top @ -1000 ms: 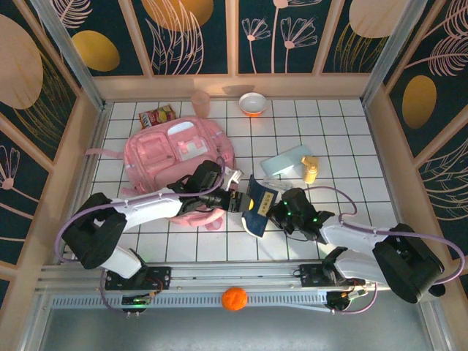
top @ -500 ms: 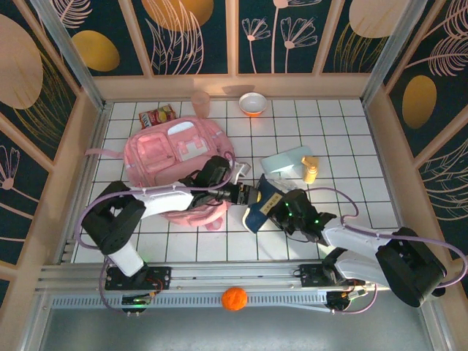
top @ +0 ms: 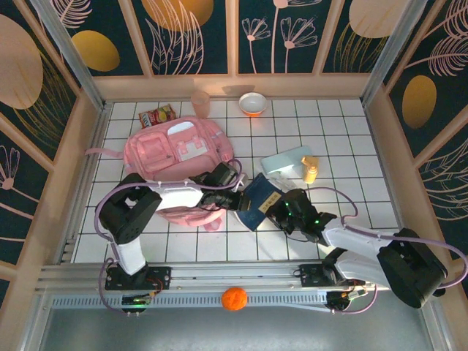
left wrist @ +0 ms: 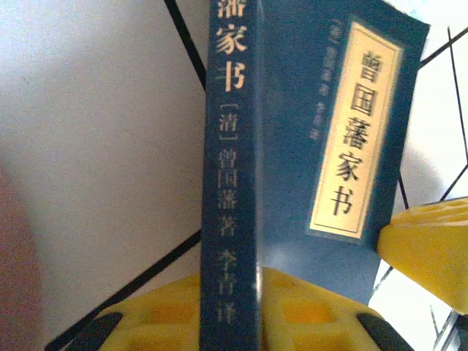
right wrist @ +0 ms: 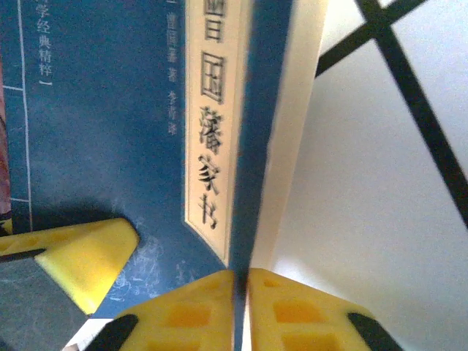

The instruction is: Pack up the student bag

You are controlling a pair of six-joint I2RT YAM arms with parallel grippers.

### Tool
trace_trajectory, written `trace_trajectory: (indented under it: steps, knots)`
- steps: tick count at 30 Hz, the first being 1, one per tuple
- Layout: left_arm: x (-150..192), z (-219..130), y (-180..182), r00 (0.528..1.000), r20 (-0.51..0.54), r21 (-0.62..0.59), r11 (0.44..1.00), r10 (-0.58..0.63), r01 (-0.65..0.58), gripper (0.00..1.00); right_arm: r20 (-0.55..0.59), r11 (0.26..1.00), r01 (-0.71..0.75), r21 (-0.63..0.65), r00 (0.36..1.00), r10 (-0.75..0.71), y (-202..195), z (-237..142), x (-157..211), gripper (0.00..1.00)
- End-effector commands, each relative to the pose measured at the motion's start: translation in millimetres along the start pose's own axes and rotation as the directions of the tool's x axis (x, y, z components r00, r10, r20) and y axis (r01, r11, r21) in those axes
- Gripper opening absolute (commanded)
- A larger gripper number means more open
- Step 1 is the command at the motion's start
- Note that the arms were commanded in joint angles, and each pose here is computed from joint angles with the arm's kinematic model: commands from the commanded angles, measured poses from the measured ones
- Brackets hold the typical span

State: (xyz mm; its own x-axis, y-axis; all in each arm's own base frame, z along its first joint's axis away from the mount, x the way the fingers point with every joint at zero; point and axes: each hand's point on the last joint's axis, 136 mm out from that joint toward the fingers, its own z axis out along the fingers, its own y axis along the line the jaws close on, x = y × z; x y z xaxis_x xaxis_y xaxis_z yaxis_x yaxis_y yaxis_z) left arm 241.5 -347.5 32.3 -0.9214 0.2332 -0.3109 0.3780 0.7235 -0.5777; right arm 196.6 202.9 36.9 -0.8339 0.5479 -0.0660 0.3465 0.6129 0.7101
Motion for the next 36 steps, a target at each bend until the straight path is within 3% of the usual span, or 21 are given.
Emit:
trace_trajectory:
  steps: [1, 8, 16, 21, 25, 31, 36]
  knots:
    - [-5, -18, 2, 0.999, 0.037, -0.071, 0.997, 0.038, -0.035, 0.12, 0.049, 0.997, 0.053, -0.064, 0.998, -0.05, 28, -13, -9, 0.19]
    - [-37, -74, -31, 0.965, 0.232, -0.042, 0.993, 0.119, -0.112, 0.02, 0.221, 0.975, 0.19, -0.117, 0.962, -0.161, 66, -59, -34, 0.46]
    - [-76, -157, -97, 0.822, 0.536, 0.091, 0.955, 0.191, -0.281, 0.01, 0.51, 0.865, 0.449, -0.225, 0.81, -0.288, 132, -134, -65, 0.61]
    - [-88, -205, -127, 0.721, 0.673, 0.169, 0.914, 0.166, -0.368, 0.01, 0.655, 0.663, 0.696, -0.276, 0.641, -0.4, 185, -178, -56, 0.63]
    - [-88, -232, -143, 0.676, 0.723, 0.238, 0.87, 0.139, -0.432, 0.01, 0.729, 0.555, 0.786, -0.272, 0.545, -0.415, 213, -205, -52, 0.79]
    - [-79, -267, -156, 0.633, 0.77, 0.353, 0.772, 0.082, -0.529, 0.01, 0.734, 0.407, 0.852, -0.329, 0.502, -0.458, 237, -216, -32, 0.84]
    - [-70, -279, -169, 0.624, 0.776, 0.395, 0.706, 0.085, -0.587, 0.01, 0.735, 0.328, 0.857, -0.398, 0.512, -0.446, 243, -221, -20, 0.84]
